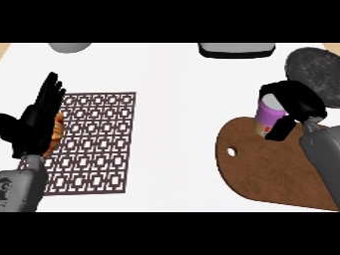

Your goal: Pick the can from the cutting board and place it in the pan

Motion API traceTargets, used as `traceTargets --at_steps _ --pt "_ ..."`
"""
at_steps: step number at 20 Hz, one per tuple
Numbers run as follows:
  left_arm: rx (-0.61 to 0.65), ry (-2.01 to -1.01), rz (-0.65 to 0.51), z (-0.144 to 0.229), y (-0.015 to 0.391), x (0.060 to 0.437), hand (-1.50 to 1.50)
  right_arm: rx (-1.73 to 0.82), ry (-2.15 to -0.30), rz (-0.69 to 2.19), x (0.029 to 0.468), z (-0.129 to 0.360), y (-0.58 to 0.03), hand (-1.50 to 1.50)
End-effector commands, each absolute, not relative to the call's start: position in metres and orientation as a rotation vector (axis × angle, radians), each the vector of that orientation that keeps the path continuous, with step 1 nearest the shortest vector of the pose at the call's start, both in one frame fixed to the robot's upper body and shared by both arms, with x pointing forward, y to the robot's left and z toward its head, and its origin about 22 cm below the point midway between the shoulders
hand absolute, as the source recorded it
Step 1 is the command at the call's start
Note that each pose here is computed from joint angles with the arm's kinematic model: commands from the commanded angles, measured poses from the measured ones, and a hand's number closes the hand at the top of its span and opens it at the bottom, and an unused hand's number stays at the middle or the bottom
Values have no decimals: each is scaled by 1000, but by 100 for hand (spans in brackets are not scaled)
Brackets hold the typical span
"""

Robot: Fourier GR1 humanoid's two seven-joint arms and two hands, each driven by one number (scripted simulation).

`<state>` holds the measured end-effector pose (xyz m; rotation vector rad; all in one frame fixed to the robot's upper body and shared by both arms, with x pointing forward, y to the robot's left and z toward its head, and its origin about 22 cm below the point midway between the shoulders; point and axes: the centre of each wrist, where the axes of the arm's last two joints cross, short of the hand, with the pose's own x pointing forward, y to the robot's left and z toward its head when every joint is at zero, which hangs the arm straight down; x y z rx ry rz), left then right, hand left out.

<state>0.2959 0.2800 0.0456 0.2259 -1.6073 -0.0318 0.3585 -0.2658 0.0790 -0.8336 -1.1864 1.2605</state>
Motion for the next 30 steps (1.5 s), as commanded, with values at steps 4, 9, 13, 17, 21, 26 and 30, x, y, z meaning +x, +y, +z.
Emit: traceTargets --at_steps 4,9,13,17,21,26,30 --pt "221 -1613 -48 47 275 298 0 -1065 -1389 813 351 130 -176 150" --pt "210 -1616 -37 52 260 302 0 -1166 -1408 660 349 158 -207 150" --pt "213 -1611 -65 51 272 297 0 -1169 -1441 489 360 165 -240 150" --pt "203 -1630 -66 61 276 299 0 -1074 -1471 302 376 176 -288 150" --pt "187 -1630 -56 51 267 301 0 -1179 -1415 338 386 156 -356 150" --pt "180 -1624 -61 64 258 304 0 -1258 -1376 316 388 160 -418 150" --pt "142 -1648 -78 53 256 296 0 -1434 -1255 388 370 135 -458 150"
